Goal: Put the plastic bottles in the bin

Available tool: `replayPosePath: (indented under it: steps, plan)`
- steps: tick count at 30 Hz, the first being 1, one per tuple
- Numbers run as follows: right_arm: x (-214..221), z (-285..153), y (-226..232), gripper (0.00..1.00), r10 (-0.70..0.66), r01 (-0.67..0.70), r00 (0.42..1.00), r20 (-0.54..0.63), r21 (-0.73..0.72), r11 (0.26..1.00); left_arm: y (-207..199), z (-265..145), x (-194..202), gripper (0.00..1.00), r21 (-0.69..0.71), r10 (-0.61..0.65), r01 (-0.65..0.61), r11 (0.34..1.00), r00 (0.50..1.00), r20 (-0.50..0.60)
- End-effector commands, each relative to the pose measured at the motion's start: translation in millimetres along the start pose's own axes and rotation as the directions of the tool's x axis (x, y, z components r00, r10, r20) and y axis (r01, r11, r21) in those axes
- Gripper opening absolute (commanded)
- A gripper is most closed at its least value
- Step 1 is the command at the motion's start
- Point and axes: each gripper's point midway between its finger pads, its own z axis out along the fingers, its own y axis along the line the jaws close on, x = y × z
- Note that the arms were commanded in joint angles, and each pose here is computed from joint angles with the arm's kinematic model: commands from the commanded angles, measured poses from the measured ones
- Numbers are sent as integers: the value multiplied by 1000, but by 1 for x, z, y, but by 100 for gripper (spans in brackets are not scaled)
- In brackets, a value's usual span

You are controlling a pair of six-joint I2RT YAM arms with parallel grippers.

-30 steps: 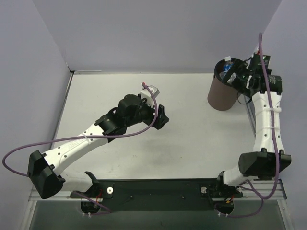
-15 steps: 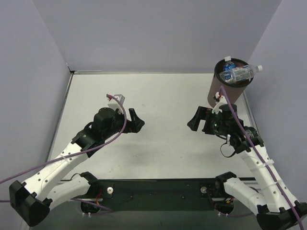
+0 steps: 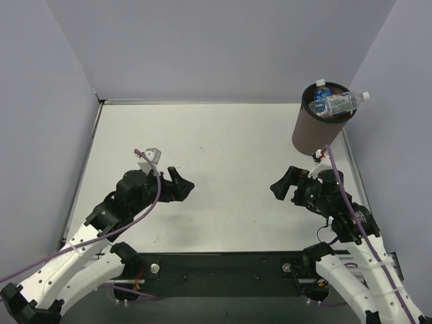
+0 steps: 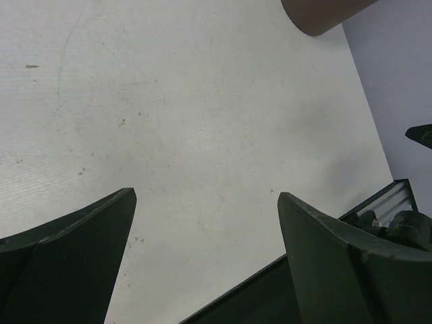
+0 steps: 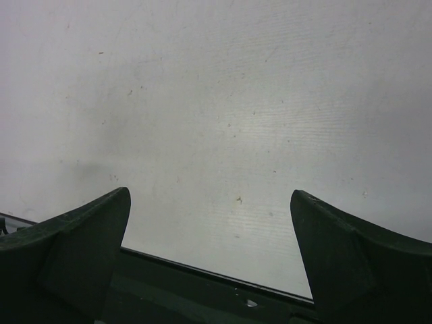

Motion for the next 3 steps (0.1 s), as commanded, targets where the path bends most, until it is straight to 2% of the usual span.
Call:
replayPosePath:
  steps: [1,3]
  plan:
    - [-14,-5,6,100,33,-33,999,39,3,999,-3,-14,-10,97,11,-18,18,1000,999,50]
    - [-17,-7,4,100,32,-33,998,48,17,999,-3,-18,-12,98,16,-22,21,1000,998,63]
